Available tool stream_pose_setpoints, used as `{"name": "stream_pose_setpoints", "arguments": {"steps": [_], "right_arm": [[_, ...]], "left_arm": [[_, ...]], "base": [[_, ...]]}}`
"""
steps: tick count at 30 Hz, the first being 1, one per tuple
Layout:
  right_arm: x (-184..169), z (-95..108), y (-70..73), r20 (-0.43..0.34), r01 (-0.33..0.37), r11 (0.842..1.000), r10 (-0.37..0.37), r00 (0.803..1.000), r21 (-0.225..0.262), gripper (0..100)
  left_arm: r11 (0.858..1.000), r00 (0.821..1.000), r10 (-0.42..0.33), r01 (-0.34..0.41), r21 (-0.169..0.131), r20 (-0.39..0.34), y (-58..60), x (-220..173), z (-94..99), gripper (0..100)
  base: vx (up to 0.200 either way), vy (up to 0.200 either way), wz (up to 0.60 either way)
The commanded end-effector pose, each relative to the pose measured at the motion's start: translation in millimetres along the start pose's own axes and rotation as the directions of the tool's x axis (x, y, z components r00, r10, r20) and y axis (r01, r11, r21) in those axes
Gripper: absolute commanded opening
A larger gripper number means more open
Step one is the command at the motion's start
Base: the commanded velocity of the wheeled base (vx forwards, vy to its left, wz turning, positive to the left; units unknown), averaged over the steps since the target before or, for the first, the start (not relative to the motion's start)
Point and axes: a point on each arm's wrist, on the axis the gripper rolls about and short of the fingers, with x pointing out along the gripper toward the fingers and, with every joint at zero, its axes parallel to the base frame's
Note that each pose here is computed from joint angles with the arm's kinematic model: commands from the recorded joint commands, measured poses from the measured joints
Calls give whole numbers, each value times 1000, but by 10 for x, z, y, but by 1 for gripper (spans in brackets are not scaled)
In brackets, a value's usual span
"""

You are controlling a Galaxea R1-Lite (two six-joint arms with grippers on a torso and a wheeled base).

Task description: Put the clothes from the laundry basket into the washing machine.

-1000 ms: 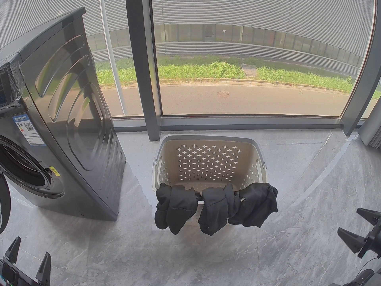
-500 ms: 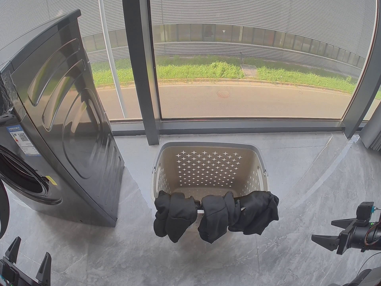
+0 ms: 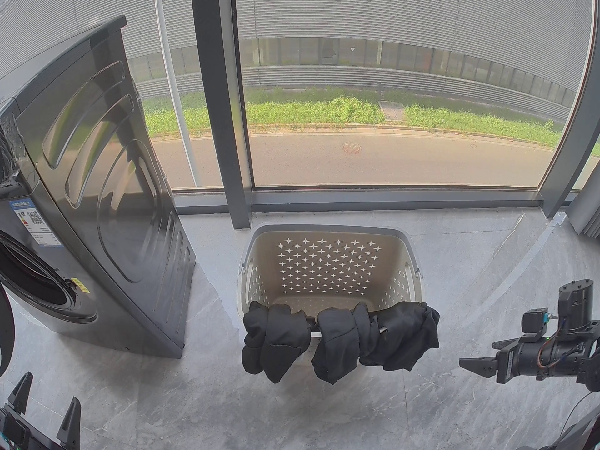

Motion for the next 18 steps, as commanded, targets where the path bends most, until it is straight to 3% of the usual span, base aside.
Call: {"name": "stream_pose_setpoints", "arguments": {"steps": [1, 18], "right_arm": [[387, -118, -2, -128, -22, 1000, 24, 991, 13, 100], [779, -179, 52, -136, -44, 999, 43, 990, -2, 100]], "left_arm": [[1000, 1000, 1, -1, 1, 2, 0, -2, -48, 100], [1000, 1000, -1, 1, 1, 2, 0, -2, -48, 100]], "base": [[0, 0, 0], [0, 0, 0]]}}
